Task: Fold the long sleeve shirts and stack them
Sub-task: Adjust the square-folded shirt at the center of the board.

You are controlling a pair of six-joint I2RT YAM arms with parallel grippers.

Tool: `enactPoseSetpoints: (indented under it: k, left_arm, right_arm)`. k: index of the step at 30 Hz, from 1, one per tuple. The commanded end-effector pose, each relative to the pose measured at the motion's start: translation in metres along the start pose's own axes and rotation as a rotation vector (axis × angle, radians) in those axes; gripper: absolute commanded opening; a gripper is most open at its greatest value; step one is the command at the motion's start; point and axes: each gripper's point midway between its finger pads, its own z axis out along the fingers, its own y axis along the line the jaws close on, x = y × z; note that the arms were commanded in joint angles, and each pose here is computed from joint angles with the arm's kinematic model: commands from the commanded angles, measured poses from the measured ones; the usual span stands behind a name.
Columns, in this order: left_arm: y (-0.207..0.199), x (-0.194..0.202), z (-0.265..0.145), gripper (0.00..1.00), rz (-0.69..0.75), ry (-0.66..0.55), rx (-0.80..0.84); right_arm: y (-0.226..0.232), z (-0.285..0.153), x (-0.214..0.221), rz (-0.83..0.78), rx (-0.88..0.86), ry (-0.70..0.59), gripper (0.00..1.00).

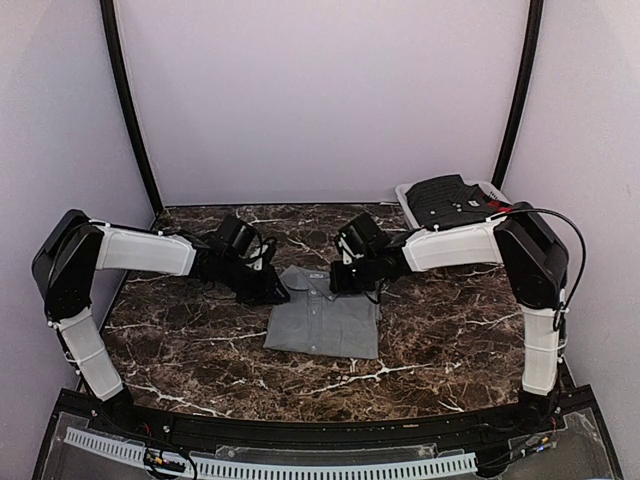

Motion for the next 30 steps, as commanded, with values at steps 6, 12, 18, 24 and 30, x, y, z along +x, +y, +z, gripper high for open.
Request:
enactPoseSetpoints:
  k: [6,12,18,24,30]
  left_arm:
    - [0.044,0.04,0.016,0.17,-0.091,0.085,-0.096]
    - [0.046,0.032,-0.007,0.22,-0.072,0.023,-0.163]
    - [0.046,0.029,-0.013,0.43,-0.056,0.016,-0.177]
    - [0.048,0.029,-0.002,0.49,-0.039,0.053,-0.183]
    - [0.047,0.034,0.011,0.45,-0.024,0.092,-0.198]
  right_arm:
    - [-0.001,-0.01,0.003,0.005,0.002,-0.011,0.05]
    - [0.004,-0.026,-0.004,-0.002,-0.011,-0.042,0.07]
    - [0.011,-0.059,-0.023,-0.015,-0.017,-0.13,0.23]
    - [0.007,-0.096,-0.041,-0.03,0.006,-0.273,0.43]
    - [0.009,-0.142,-0.057,-0.039,-0.021,-0.436,0.48]
